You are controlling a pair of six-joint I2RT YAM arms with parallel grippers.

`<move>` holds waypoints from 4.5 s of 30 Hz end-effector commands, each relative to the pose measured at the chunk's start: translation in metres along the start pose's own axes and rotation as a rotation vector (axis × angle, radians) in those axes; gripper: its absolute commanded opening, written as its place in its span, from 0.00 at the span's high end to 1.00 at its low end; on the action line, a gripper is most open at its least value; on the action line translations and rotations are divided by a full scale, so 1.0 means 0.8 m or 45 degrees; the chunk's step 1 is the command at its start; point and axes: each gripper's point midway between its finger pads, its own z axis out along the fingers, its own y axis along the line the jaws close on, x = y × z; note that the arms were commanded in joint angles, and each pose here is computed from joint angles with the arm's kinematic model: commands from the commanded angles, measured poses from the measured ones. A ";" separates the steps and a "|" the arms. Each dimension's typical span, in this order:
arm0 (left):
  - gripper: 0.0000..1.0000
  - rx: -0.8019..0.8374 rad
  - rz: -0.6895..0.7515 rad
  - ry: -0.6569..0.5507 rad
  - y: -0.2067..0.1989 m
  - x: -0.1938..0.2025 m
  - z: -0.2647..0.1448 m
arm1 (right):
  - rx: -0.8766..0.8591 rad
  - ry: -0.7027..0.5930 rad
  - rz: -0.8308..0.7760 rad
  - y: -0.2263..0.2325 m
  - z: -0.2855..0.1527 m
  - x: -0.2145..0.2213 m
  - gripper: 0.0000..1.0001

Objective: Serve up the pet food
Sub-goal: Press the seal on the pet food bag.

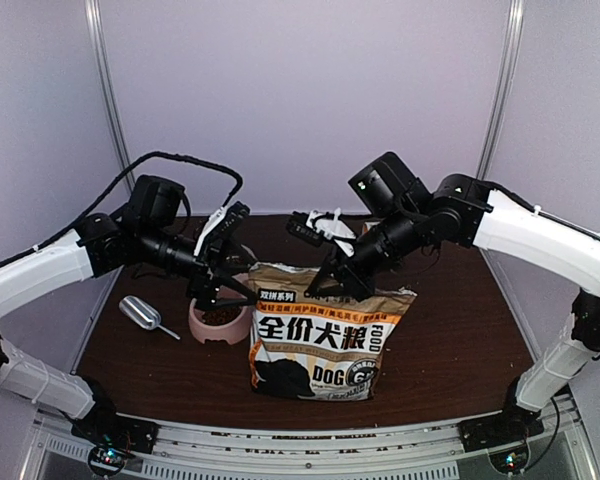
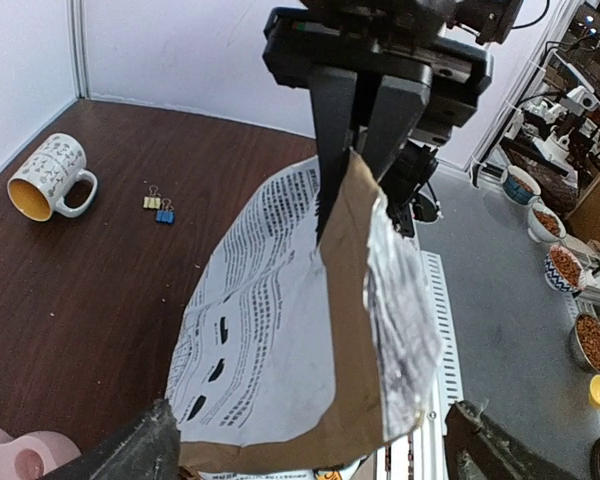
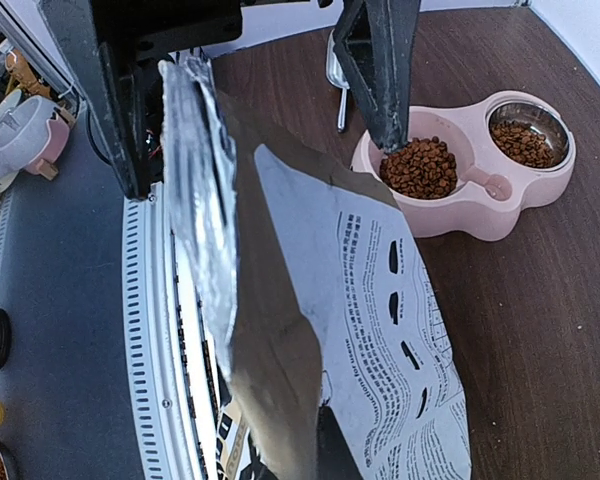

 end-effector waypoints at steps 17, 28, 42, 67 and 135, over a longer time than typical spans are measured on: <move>0.80 -0.082 0.126 0.036 0.003 0.005 0.036 | -0.035 -0.158 -0.038 0.016 -0.031 -0.048 1.00; 1.00 -0.090 0.152 -0.015 -0.002 -0.004 0.029 | 0.079 -0.081 -0.100 0.007 0.000 -0.053 0.67; 0.79 -0.051 0.139 -0.102 -0.012 -0.021 0.026 | 0.249 -0.046 -0.117 -0.015 0.018 -0.052 1.00; 1.00 -0.178 0.103 -0.281 0.010 -0.044 -0.017 | 0.569 0.172 -0.032 -0.049 -0.050 0.065 1.00; 0.16 -0.456 -0.727 -0.575 0.028 -0.020 -0.085 | 0.817 -0.068 -0.467 -0.013 0.011 -0.060 1.00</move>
